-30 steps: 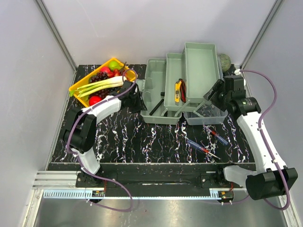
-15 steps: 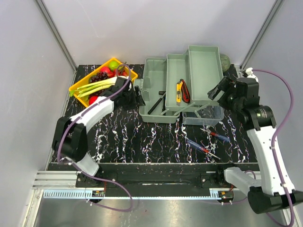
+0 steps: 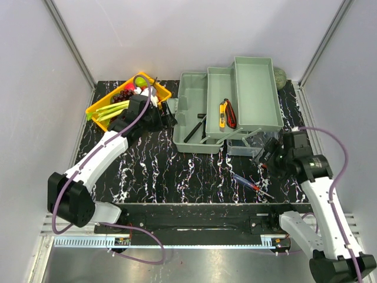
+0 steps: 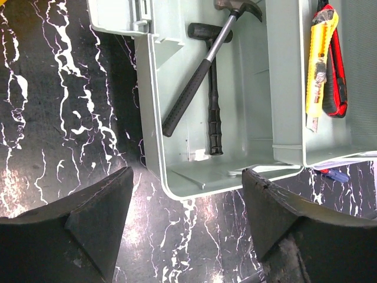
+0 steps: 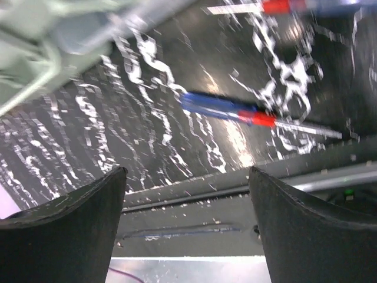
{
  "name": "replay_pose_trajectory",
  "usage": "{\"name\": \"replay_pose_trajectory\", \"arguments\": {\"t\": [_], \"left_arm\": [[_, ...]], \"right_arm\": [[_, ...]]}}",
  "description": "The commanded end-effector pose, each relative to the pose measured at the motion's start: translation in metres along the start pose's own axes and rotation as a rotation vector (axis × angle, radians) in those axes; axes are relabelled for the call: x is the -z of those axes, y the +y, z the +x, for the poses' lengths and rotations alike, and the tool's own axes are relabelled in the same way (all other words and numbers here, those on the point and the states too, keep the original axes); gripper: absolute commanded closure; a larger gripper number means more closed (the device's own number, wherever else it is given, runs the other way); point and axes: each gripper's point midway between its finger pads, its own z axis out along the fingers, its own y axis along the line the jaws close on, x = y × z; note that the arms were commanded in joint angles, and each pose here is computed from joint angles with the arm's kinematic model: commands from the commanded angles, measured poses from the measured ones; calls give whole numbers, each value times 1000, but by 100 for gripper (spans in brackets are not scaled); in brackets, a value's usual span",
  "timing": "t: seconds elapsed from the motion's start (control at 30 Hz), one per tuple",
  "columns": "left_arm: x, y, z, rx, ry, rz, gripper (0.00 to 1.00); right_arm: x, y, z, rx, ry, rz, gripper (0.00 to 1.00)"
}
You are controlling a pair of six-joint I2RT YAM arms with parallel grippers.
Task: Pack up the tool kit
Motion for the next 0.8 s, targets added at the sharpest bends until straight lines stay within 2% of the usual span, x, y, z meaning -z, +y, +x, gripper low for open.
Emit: {"name": "replay_pose_trajectory", "arguments": {"t": [0.0,0.2,0.3,0.4,0.77], "left_arm": [[11,-3,-16,-25,-85,7,22],[14,5,-1,35,-43,-30,22],[13,6,4,39,-13,-39,22],[16,5,4,40,-18,-35,22],[25,6,2,23,-21,-53,22]], "right_arm": [[-31,-20,34,-228,111,97,11],[-75,-27,54,-635,136,145,18],[-90,-37,63,-859,122,185,27],[-101,-52,72,-1011,107,256,43],[-116,-87,72,-1124,-8,437,43]]}}
